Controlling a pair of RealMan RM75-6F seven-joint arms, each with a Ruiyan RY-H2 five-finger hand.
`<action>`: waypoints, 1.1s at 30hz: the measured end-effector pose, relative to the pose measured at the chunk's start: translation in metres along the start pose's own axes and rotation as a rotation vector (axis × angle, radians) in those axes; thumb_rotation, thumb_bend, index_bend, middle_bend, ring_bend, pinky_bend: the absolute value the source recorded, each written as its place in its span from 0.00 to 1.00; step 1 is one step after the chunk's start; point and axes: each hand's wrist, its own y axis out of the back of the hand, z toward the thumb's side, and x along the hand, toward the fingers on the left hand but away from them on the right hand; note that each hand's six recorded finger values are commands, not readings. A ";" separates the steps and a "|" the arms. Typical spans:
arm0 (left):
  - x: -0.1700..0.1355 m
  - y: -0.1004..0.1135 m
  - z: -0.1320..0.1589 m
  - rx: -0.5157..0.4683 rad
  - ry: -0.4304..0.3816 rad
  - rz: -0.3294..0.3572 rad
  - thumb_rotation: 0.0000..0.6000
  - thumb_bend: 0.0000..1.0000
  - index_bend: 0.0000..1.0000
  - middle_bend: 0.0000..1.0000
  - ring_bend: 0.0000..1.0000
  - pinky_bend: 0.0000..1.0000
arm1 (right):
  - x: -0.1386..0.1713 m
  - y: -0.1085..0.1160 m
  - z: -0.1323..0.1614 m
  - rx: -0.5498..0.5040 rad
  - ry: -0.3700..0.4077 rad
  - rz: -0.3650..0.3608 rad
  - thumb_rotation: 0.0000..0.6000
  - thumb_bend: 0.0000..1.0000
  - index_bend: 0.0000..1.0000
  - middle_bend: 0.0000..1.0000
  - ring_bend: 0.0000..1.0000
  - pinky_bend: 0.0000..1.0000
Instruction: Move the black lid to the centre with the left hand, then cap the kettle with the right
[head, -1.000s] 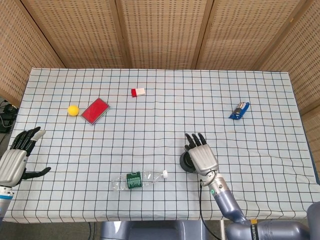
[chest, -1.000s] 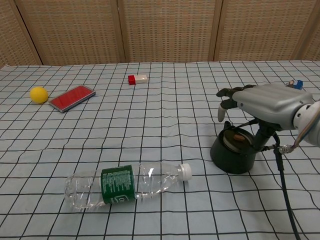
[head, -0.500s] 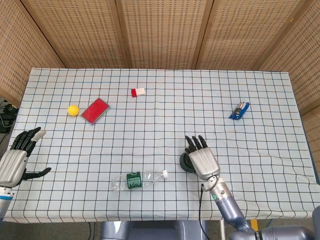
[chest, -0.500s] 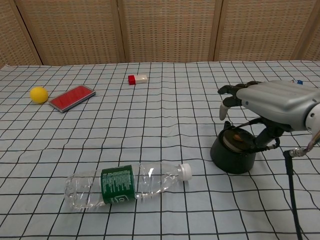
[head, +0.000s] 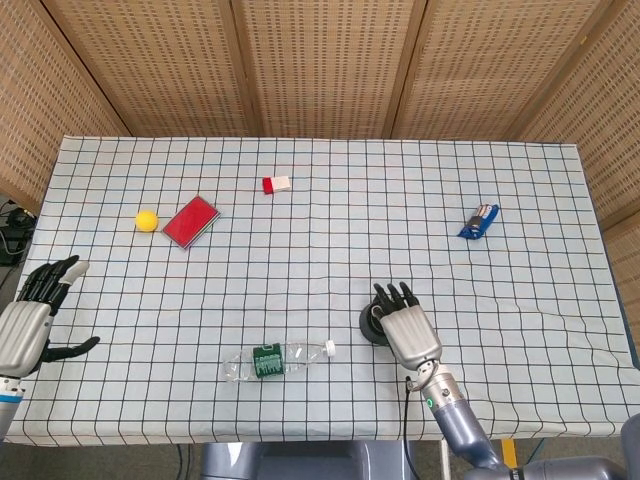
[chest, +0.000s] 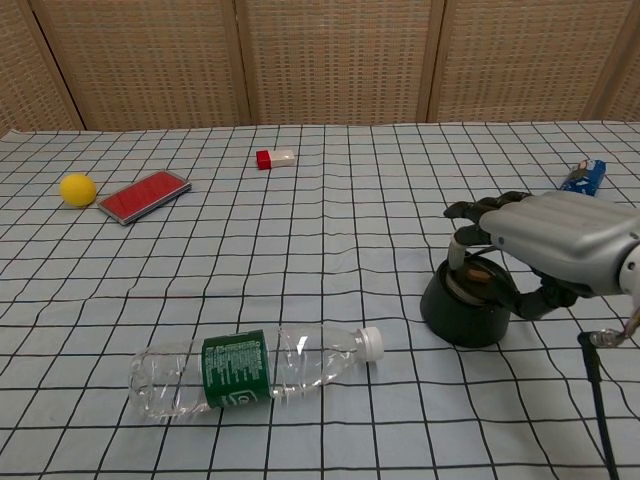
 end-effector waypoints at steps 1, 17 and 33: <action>0.000 0.000 0.000 -0.002 0.001 0.001 1.00 0.09 0.05 0.00 0.00 0.00 | 0.000 -0.001 0.000 0.001 0.000 0.002 1.00 0.79 0.33 0.00 0.00 0.00; 0.002 0.002 -0.004 -0.009 0.010 0.007 1.00 0.09 0.06 0.00 0.00 0.00 | 0.002 0.007 0.004 0.001 0.013 -0.023 1.00 0.72 0.33 0.00 0.00 0.00; 0.006 -0.004 -0.006 0.042 0.027 0.025 1.00 0.09 0.00 0.00 0.00 0.00 | 0.043 0.042 -0.078 -0.078 -0.095 -0.201 1.00 0.26 0.14 0.00 0.00 0.00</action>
